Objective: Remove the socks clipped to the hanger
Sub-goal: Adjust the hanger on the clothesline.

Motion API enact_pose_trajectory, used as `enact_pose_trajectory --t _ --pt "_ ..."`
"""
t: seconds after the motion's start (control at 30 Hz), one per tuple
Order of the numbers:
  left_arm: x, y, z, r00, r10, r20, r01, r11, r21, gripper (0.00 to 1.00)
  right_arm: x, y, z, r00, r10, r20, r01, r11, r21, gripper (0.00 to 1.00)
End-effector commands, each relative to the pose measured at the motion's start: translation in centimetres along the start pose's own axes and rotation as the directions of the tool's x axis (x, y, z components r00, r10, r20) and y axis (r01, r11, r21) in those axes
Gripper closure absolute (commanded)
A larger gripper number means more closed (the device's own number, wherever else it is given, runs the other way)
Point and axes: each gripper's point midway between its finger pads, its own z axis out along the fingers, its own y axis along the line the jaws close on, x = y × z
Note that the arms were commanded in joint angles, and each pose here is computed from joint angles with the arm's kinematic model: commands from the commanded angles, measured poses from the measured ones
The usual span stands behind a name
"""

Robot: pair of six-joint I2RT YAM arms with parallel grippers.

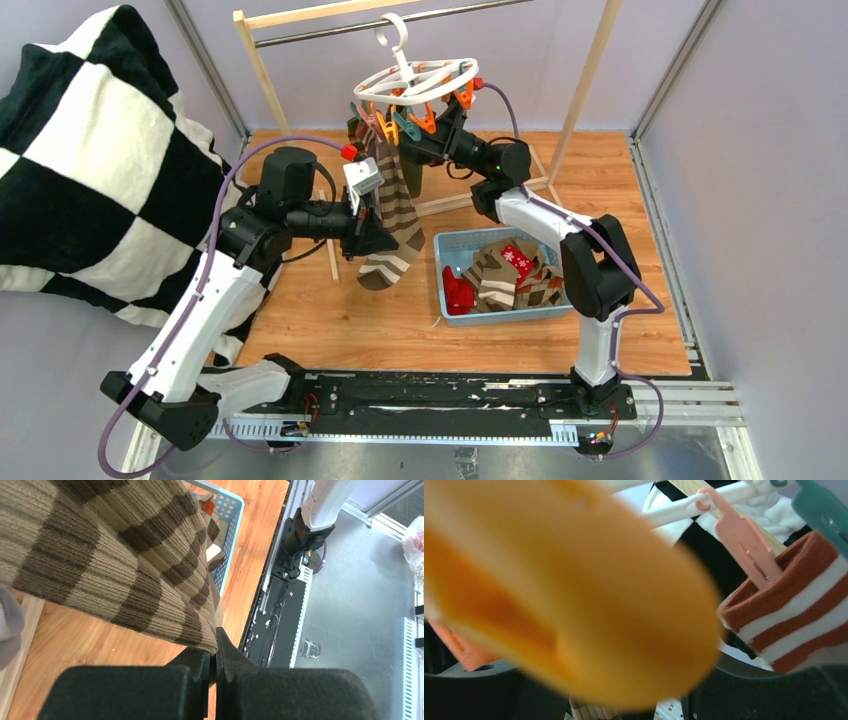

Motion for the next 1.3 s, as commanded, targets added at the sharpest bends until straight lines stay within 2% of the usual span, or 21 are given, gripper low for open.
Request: enact_pose_trajectory --t 0.0,0.63,1.0,1.17,1.27 --pt "-0.2 -0.4 -0.6 1.0 0.022 0.012 -0.022 1.0 -0.003 1.0 0.8 3.1 -0.4 0.997 -0.071 -0.036 0.069 0.996 -0.047 0.3" --pt "-0.1 -0.3 -0.4 1.0 0.012 0.008 -0.012 1.0 0.004 1.0 -0.3 5.2 1.5 0.994 -0.098 -0.054 0.09 0.987 -0.13 0.29" --pt "-0.3 -0.6 -0.5 1.0 0.008 0.014 -0.008 1.0 0.015 1.0 -0.1 4.9 2.8 0.997 -0.06 -0.05 0.051 0.985 -0.168 0.3" --pt "-0.5 -1.0 -0.5 1.0 -0.001 0.019 0.0 1.0 0.029 1.0 -0.1 5.0 3.3 0.999 -0.045 -0.027 0.039 0.98 -0.197 0.34" --pt "-0.7 -1.2 -0.7 1.0 -0.002 0.025 0.001 0.999 0.034 1.0 -0.4 4.8 3.4 0.999 -0.034 -0.004 0.032 0.976 -0.215 0.41"
